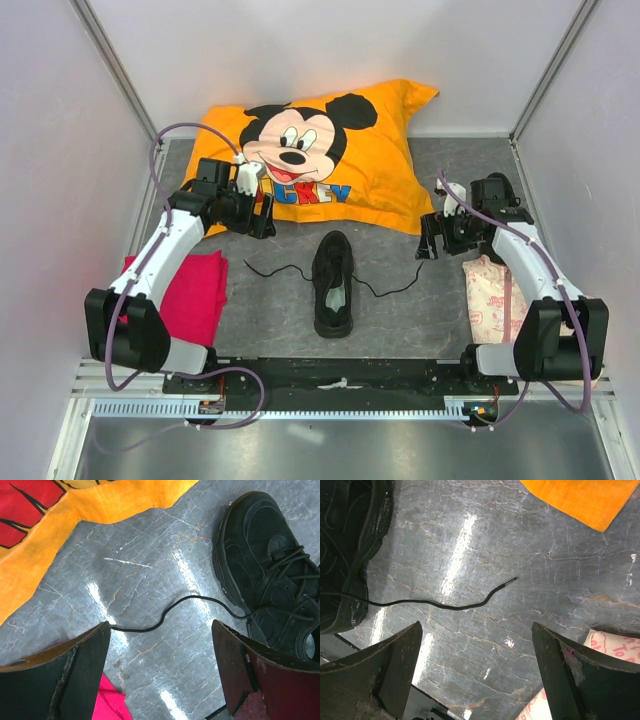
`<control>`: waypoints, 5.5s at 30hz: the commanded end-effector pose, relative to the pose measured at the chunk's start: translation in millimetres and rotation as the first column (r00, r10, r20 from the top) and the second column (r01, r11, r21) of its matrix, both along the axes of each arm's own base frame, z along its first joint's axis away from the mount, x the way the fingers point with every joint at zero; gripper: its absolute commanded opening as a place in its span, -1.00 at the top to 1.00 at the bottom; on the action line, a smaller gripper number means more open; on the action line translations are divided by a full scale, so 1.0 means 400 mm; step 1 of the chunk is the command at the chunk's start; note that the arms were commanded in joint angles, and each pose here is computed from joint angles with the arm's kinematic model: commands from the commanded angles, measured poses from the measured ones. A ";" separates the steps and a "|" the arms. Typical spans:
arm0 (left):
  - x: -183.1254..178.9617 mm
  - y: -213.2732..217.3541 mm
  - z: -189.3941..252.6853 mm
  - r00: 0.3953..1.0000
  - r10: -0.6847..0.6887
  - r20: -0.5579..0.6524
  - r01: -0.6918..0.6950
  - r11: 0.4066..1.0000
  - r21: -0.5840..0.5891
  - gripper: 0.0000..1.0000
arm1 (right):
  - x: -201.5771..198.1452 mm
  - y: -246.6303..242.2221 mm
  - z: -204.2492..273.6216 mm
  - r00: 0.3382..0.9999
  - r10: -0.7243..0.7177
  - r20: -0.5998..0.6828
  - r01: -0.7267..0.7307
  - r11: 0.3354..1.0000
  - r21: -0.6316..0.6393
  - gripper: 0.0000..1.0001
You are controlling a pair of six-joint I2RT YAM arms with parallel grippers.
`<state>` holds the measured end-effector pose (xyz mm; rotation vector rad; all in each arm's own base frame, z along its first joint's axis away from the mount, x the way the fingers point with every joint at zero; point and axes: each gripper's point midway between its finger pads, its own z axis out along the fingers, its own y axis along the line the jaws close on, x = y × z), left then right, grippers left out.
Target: Tie the shoes
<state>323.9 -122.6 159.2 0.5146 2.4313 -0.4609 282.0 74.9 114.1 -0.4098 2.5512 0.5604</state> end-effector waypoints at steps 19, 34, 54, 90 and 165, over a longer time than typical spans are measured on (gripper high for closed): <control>-0.038 0.069 -0.152 0.737 -0.655 0.168 0.538 0.718 0.442 -0.76 | -0.105 0.043 -0.134 0.872 0.474 -0.121 -0.486 0.811 -0.327 -0.96; -0.064 0.041 -0.306 0.531 -0.845 0.069 0.755 0.508 0.416 -0.58 | -0.131 -0.001 -0.204 0.839 0.490 -0.238 -0.545 0.754 -0.367 -0.96; -0.157 0.030 -0.391 0.424 -0.905 -0.021 0.859 0.395 0.327 0.32 | -0.077 0.068 -0.215 0.816 0.565 -0.125 -0.568 0.740 -0.361 -0.89; -0.193 -0.037 -0.201 0.570 -0.811 0.134 0.781 0.585 0.217 0.97 | -0.129 0.139 -0.157 0.607 0.792 0.059 -0.719 0.580 -0.382 -0.77; -0.424 -0.123 0.259 0.269 -0.703 0.658 0.759 0.575 0.305 0.97 | 0.085 0.866 0.327 0.438 0.635 0.637 -0.765 0.635 -0.106 -0.63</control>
